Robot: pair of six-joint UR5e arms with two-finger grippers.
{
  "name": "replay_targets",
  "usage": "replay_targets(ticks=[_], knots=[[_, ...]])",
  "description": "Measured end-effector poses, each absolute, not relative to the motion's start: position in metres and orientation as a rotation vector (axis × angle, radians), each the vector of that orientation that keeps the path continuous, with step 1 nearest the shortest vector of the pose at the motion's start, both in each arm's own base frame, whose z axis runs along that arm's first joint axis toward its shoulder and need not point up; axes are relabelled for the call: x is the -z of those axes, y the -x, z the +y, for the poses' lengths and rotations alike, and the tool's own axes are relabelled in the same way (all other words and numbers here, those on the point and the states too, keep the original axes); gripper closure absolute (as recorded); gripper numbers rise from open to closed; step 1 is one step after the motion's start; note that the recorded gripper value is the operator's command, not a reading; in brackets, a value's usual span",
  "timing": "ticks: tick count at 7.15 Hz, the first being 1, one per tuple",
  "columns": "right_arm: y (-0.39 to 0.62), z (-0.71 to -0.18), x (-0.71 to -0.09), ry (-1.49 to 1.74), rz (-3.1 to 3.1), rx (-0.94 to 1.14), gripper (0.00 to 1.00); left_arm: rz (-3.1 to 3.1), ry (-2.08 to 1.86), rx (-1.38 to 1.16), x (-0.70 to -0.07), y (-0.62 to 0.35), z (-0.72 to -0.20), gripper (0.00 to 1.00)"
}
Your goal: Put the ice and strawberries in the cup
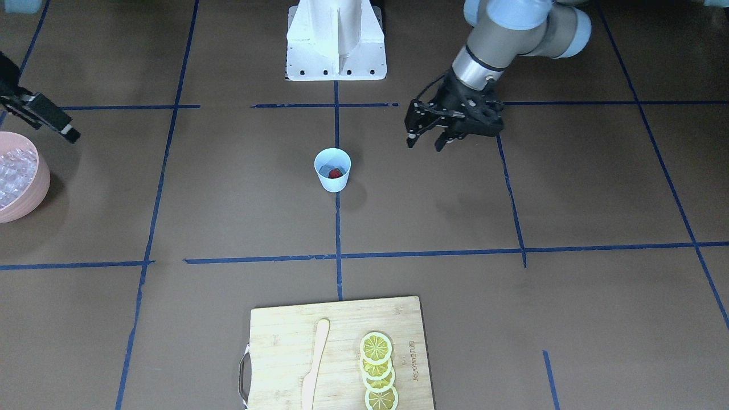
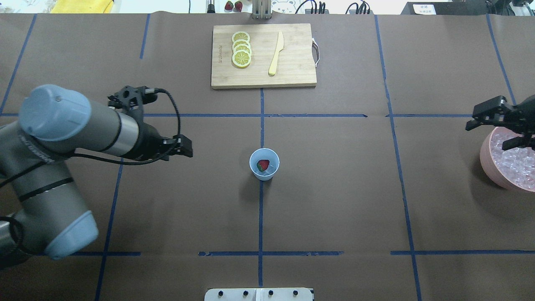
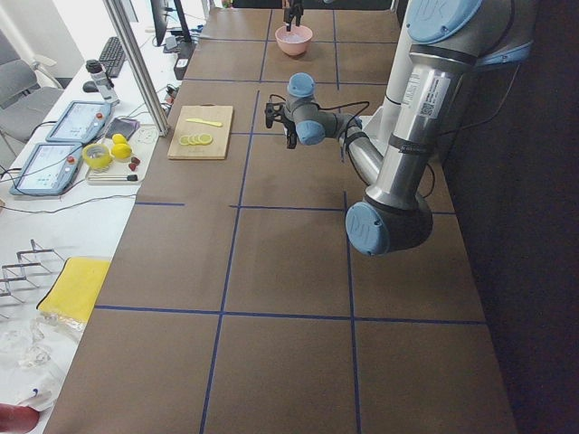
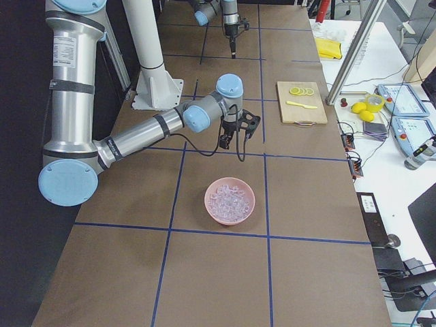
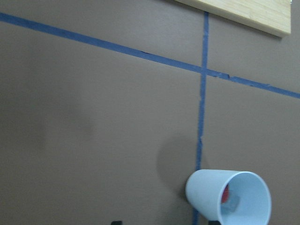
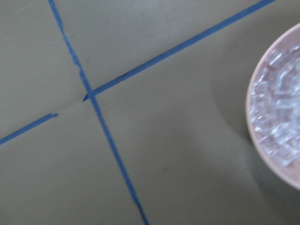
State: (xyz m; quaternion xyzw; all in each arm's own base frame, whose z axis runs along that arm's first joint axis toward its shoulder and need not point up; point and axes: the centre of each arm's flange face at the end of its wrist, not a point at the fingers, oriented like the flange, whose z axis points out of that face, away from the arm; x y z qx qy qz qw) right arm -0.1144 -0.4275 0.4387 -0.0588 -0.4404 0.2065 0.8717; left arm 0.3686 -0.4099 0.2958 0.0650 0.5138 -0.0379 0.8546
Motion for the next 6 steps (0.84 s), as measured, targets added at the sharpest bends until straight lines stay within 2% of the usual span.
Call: replay_targets(ticks=[3,6], knots=[[0.019,-0.443,-0.525,0.022,-0.885,-0.289,0.00,0.961,-0.196,-0.106,-0.419,-0.179,-0.420,0.29],[-0.043,-0.438,-0.586,-0.020,-0.806,-0.082,0.00,0.814,-0.226,-0.253,-0.497,-0.020,-0.424,0.28]])
